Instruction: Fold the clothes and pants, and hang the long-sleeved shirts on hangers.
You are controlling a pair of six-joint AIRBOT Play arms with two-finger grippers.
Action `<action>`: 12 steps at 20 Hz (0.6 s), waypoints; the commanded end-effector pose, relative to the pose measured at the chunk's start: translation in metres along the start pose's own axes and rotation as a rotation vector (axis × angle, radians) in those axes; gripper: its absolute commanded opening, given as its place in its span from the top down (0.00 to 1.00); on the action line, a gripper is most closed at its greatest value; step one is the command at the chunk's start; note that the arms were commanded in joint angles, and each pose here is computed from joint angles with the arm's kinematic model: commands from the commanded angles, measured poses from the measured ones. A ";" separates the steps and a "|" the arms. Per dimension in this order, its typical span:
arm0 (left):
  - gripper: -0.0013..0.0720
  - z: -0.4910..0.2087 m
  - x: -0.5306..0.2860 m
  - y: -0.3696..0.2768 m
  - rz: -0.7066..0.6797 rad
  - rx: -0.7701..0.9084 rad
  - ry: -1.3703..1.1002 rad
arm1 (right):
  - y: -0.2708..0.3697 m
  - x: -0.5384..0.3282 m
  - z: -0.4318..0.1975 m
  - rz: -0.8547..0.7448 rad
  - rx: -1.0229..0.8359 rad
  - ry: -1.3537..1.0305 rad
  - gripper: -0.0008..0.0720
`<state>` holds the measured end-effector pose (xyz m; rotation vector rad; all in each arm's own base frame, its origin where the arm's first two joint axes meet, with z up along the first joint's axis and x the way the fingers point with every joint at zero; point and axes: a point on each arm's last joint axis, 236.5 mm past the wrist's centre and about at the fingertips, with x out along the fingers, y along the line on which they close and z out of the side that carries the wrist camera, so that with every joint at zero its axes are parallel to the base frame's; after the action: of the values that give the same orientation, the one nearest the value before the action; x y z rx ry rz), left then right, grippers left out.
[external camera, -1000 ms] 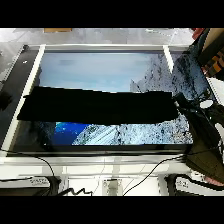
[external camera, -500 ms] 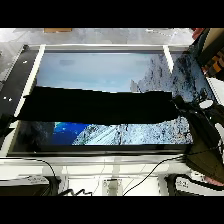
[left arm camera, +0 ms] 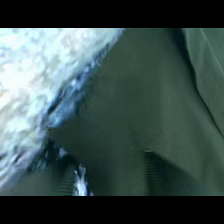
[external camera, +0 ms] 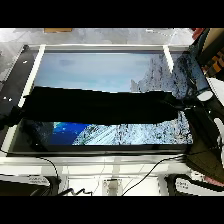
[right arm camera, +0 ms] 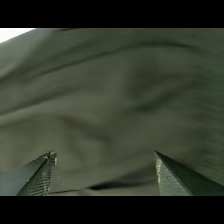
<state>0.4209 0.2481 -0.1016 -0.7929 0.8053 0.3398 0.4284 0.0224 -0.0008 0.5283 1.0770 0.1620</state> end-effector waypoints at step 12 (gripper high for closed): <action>0.97 0.087 -0.090 -0.204 -0.289 0.374 -0.196 | 0.247 0.034 0.075 0.243 -0.337 -0.459 0.97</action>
<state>0.5059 0.2180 0.0369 -0.5714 0.5802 0.1636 0.5255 0.1825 0.1112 0.3192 0.5789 0.3807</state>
